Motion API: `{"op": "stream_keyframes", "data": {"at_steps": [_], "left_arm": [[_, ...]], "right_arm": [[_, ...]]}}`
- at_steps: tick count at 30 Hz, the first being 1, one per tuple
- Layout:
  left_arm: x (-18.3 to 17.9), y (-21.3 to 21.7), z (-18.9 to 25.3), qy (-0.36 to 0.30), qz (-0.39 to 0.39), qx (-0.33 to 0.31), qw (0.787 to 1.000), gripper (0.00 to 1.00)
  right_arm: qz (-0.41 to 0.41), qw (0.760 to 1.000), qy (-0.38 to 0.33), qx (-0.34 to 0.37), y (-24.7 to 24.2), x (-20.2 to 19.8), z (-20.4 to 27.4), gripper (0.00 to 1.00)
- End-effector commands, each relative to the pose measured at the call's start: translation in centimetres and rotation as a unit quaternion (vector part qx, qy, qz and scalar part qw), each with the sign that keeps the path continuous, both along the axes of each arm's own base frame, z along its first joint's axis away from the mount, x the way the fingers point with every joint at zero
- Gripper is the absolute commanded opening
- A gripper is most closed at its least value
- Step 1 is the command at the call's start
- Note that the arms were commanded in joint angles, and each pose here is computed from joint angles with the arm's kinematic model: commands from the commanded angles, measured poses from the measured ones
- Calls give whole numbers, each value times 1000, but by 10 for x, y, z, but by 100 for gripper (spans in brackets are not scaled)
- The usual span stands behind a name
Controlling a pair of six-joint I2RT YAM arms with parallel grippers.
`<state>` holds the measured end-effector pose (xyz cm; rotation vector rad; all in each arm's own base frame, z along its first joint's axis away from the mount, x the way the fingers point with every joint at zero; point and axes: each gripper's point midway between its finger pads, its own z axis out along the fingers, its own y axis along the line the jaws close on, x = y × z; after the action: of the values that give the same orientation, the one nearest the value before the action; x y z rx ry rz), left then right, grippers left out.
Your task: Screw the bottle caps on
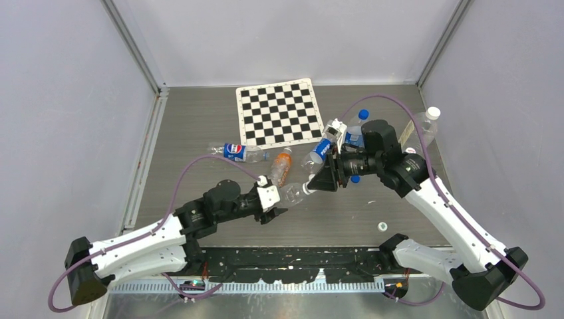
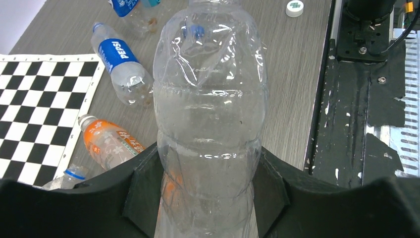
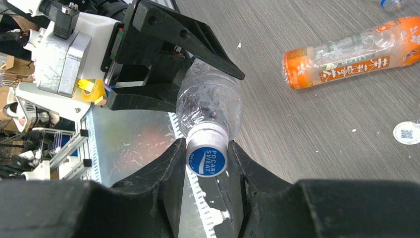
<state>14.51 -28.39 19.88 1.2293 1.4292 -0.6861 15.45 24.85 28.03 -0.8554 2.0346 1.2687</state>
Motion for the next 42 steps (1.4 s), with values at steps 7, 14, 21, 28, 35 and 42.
{"op": "stream_keyframes", "data": {"at_steps": [7, 14, 21, 28, 35, 42], "left_arm": [[0, -13, 54, -41, -24, -73, 996, 34], [4, -17, 60, -26, -37, -109, 993, 32], [20, -22, 71, -58, -17, -142, 988, 29], [39, -26, 70, -105, 8, -143, 984, 28], [57, -25, 72, -136, 44, -133, 981, 28], [67, -29, 70, -169, 64, -127, 975, 27]], "right_arm": [[38, 999, -8, 5, 8, -10, 5, 1], [44, 999, 7, -7, 11, -9, -3, 1], [12, 999, 36, -24, 14, 2, -10, 1], [-77, 992, 99, -35, 18, 25, -22, 0], [-176, 968, 159, -76, 9, 44, -44, 0], [-271, 931, 243, -43, 15, 60, -45, 1]]}}
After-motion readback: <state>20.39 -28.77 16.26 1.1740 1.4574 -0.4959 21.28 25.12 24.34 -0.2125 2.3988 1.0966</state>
